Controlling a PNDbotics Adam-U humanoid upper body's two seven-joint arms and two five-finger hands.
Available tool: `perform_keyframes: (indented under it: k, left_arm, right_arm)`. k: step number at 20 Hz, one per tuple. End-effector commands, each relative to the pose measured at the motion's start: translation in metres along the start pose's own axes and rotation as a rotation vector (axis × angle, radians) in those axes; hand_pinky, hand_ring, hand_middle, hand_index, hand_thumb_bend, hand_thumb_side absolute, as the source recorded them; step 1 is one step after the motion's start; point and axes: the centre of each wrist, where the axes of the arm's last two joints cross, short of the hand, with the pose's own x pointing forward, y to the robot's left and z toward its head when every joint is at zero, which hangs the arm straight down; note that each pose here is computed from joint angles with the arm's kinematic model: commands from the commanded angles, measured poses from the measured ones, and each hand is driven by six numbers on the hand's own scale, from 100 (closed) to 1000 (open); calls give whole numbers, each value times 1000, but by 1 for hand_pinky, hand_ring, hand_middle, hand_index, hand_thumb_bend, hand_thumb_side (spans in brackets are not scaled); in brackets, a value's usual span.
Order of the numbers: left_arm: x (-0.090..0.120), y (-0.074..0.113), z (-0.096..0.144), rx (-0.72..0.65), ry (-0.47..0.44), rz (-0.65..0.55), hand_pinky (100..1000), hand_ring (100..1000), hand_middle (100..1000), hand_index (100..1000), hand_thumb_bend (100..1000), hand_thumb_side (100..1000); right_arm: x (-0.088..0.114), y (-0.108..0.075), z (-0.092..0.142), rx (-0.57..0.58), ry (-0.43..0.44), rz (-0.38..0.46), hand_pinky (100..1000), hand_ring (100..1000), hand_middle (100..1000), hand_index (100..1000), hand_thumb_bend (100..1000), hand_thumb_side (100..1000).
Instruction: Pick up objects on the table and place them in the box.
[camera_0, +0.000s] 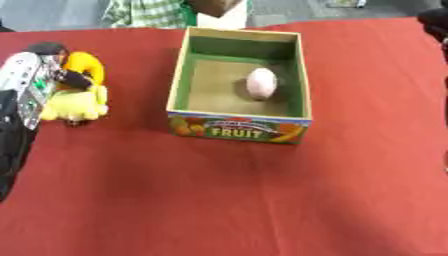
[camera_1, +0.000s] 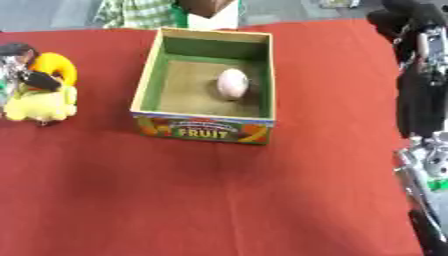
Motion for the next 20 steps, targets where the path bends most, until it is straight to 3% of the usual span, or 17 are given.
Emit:
perform_keyframes:
  k: [1, 6, 12, 13, 14, 20]
  left_arm:
    - [-4, 10, 1, 33, -5, 39, 404, 527, 486, 601, 100, 210]
    - [0, 25, 9, 109, -55, 97, 364, 481, 471, 584, 100, 316]
    - [11, 48, 24, 235, -116, 88, 318, 440, 444, 549, 100, 354]
    - [13, 51, 26, 252, -125, 81, 315, 438, 444, 548, 100, 406]
    - [16, 55, 29, 269, -136, 73, 314, 437, 443, 548, 100, 359]
    - [33, 76, 49, 356, -188, 23, 299, 424, 438, 546, 100, 373]
  right_arm:
    - [7, -4, -3, -7, -25, 10, 897, 801, 661, 814, 100, 1000]
    - [6, -4, -2, -9, -16, 16, 898, 801, 660, 814, 100, 1000]
    - [6, -4, -2, -8, -10, 19, 900, 801, 660, 815, 100, 1000]
    - [6, -4, -2, -8, -10, 19, 900, 801, 660, 815, 100, 1000]
    - [6, -4, -1, -8, -10, 19, 900, 801, 660, 815, 100, 1000]
    - [6, -4, -2, -5, -10, 18, 900, 802, 660, 815, 100, 1000]
